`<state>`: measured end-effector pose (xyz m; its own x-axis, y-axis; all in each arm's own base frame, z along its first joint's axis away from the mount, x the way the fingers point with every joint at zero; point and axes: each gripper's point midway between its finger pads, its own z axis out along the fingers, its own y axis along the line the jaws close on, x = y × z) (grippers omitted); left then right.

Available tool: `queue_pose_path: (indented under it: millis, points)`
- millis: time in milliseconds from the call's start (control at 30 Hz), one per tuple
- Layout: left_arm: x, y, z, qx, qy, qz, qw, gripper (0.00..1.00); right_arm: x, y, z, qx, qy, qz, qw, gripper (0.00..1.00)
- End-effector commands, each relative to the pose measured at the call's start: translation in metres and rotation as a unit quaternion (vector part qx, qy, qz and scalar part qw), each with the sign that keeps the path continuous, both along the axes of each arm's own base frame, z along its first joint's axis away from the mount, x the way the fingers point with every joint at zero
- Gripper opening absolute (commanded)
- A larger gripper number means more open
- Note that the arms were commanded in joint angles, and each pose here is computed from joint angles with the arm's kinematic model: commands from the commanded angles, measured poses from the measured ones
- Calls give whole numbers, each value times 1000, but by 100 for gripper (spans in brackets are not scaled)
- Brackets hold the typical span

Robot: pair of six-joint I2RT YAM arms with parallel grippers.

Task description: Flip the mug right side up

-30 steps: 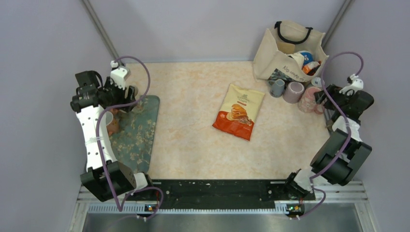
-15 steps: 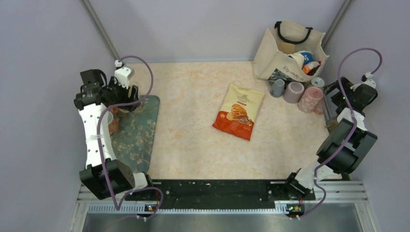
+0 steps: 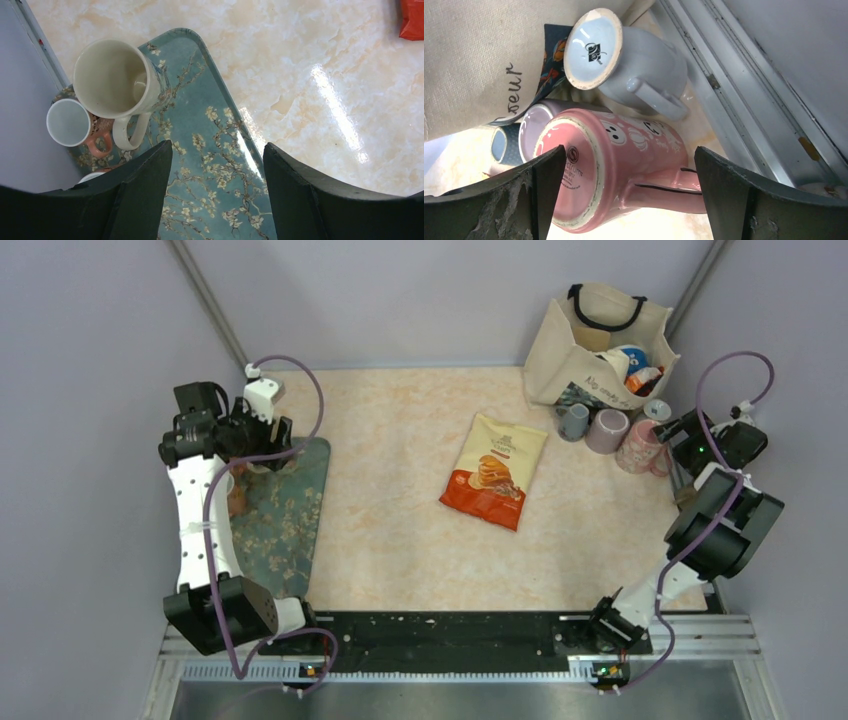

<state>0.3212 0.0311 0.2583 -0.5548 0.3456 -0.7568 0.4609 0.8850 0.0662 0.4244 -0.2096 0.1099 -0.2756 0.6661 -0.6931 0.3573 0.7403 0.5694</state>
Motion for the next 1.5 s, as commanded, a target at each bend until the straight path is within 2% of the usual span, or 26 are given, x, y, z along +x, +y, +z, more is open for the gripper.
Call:
queue_pose_path:
  millis: [0, 100, 267, 433, 667, 767, 867, 967, 1100, 1233, 1467]
  points:
    - [0, -4, 24, 6, -40, -2, 999, 72, 4, 14, 17, -9, -35, 55, 998, 98]
    - [-1, -5, 25, 6, -43, -2, 999, 72, -4, 30, 22, 1, -54, 76, 996, 96]
    - [1, -9, 28, -2, -50, -7, 999, 72, -31, 59, 31, 15, -101, 63, 993, 96]
    - [2, -11, 31, 2, -53, -13, 999, 72, -61, 83, 27, -9, -95, 61, 994, 96]
    - [0, -16, 35, 2, -59, -23, 998, 72, -80, 102, 32, -131, -53, 47, 989, 96]
    - [-3, -18, 37, 2, -63, -28, 998, 72, -82, 106, 28, -133, -33, 56, 989, 96]
    - [-7, -19, 37, 8, -64, -32, 997, 72, -89, 87, 21, -151, 15, 15, 988, 96]
    - [-11, -18, 38, 20, -69, -39, 997, 72, -94, 60, 27, -201, 39, -24, 979, 97]
    - [-14, -18, 36, 29, -73, -47, 996, 72, -96, 58, 29, -241, 38, -6, 970, 97]
    - [-9, -18, 34, 26, -71, -50, 996, 72, -105, 58, 0, -260, 86, 27, 961, 90]
    - [-5, -19, 35, 25, -74, -56, 995, 72, -103, 66, -20, -267, 97, 72, 956, 79]
